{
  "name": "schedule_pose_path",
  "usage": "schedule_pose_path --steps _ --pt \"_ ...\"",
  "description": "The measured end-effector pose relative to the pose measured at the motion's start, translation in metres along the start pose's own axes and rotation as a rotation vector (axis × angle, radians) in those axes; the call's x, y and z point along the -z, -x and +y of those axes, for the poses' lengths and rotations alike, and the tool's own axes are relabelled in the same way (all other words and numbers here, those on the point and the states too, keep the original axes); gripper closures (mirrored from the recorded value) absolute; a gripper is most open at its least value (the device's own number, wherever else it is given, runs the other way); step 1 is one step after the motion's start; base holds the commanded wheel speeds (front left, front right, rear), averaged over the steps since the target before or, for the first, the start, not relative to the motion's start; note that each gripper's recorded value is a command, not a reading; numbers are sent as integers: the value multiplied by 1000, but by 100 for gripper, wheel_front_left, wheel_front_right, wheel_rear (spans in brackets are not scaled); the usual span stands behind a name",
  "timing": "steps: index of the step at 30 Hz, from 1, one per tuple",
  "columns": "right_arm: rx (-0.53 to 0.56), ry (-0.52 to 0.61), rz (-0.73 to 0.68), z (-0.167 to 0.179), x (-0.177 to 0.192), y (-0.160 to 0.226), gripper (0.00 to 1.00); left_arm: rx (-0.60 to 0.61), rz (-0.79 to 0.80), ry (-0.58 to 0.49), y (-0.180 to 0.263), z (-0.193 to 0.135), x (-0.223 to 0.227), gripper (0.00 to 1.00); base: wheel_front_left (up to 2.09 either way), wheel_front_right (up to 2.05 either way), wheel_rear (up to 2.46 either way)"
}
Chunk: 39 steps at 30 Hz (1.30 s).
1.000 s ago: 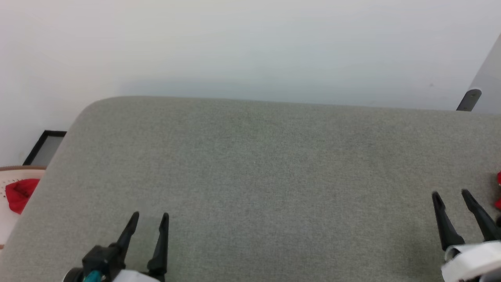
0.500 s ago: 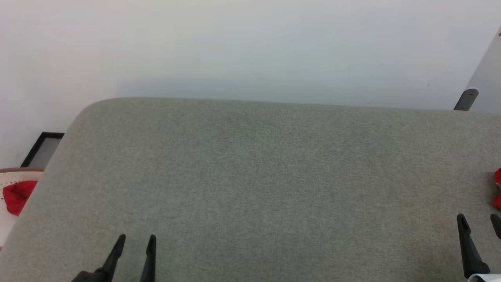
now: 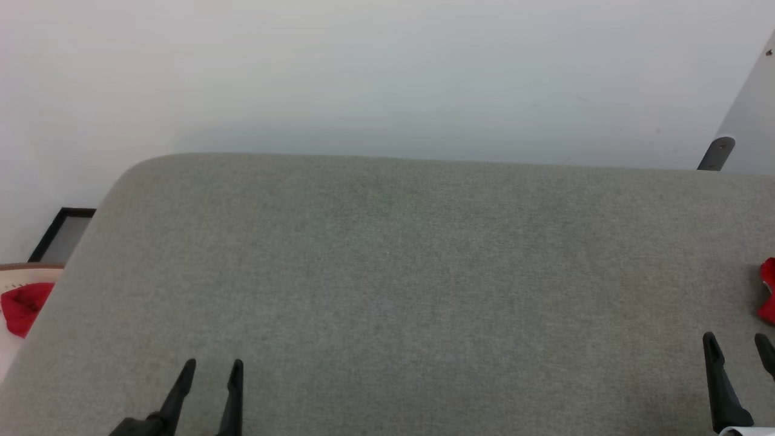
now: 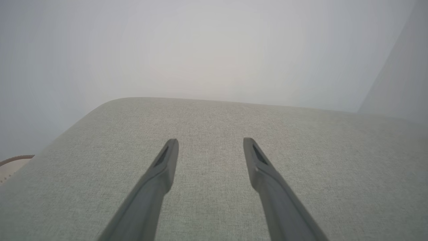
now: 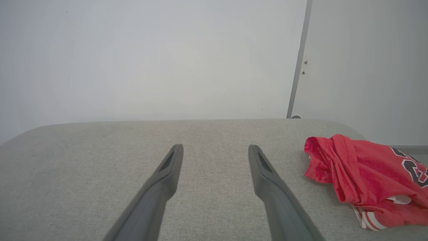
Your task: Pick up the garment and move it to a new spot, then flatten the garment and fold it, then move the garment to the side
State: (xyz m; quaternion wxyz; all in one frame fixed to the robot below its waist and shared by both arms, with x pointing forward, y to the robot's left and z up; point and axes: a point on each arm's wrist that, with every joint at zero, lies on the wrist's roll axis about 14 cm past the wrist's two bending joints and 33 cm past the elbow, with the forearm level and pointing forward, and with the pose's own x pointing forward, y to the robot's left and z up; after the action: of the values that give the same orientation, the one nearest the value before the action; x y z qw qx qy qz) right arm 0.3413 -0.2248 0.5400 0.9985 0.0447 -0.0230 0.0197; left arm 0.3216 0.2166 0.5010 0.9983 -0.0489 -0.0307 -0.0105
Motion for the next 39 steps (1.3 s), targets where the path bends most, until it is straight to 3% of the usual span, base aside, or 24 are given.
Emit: schedule_pose_path --steps 14,15,21,39 --pt "7 -21 -3 3 1 4 0 -1 -4 27 -5 -3 -2 0 0 0 0" --pt "2 -23 -2 4 2 4 100 0 -5 20 -6 -2 -3 100 0 0 0" --pt "15 -67 56 6 22 7 100 -18 62 67 0 -4 18 100 0 0 0" --pt "46 -398 66 6 31 -2 100 -99 84 382 -11 4 21 100 0 0 0"
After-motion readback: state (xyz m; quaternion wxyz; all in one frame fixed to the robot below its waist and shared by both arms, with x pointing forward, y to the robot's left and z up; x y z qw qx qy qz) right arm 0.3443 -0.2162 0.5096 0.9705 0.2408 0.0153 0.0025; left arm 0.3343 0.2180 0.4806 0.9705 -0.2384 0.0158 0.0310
